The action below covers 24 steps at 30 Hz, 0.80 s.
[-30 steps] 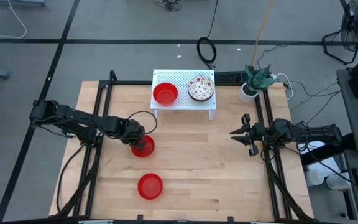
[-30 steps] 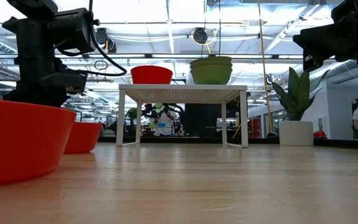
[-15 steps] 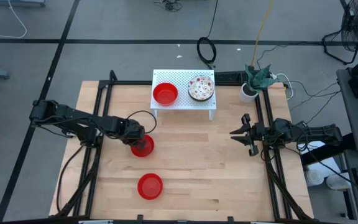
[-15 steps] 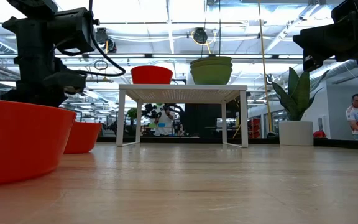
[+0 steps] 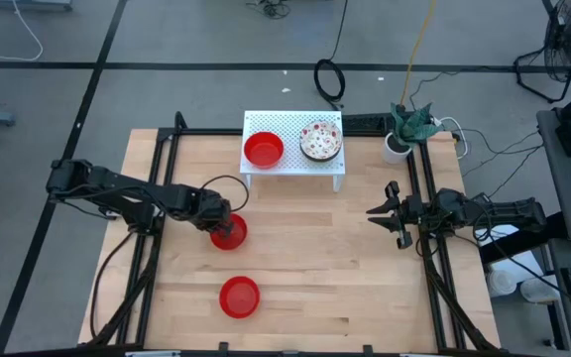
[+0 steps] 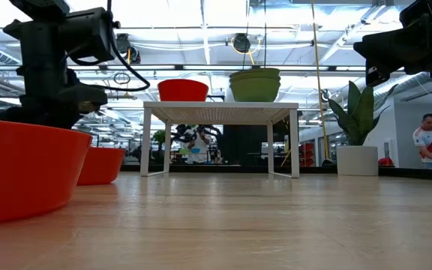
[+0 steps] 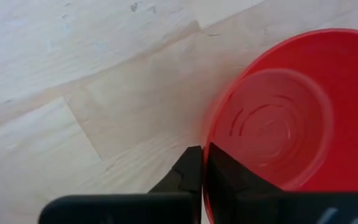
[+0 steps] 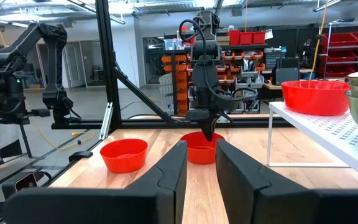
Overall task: Pick & Place Mini bowls
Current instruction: Stack the top red bowl on the red bowl on the shelf
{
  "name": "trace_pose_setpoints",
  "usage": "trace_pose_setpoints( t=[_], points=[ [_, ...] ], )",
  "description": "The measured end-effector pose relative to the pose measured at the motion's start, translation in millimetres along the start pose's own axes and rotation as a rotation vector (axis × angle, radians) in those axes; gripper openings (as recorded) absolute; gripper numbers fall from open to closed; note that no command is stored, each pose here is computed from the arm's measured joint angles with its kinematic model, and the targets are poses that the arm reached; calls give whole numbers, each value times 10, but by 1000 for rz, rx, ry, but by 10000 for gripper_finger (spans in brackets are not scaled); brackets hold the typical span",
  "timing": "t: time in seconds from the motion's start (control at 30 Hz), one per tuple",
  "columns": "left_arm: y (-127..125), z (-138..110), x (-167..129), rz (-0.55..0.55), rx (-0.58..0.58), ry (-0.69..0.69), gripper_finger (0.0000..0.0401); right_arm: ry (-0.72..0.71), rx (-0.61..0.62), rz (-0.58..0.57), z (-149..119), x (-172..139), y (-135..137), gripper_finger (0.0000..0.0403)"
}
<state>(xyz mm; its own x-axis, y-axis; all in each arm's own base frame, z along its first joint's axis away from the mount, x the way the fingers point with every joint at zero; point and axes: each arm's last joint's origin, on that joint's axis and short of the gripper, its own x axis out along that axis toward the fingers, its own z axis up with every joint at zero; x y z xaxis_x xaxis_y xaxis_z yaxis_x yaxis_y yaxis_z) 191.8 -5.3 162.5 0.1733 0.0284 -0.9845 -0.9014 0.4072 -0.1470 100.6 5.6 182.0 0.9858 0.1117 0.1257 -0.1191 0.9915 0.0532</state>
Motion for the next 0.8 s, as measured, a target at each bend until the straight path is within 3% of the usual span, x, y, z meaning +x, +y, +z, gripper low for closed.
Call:
trace_pose_setpoints(
  t=[0.4, 0.6, 0.8],
  points=[
    [-202, 96, -395, -32, 54, -11, 7, 0, 0, 0, 0, 0, 0, 73],
    [-313, 165, -880, -6, 96, -20, 7, 0, 0, 0, 0, 0, 0, 73],
    [-370, 302, -1539, -29, 78, -125, 6, 0, 0, 0, 0, 0, 0, 73]
  ],
)
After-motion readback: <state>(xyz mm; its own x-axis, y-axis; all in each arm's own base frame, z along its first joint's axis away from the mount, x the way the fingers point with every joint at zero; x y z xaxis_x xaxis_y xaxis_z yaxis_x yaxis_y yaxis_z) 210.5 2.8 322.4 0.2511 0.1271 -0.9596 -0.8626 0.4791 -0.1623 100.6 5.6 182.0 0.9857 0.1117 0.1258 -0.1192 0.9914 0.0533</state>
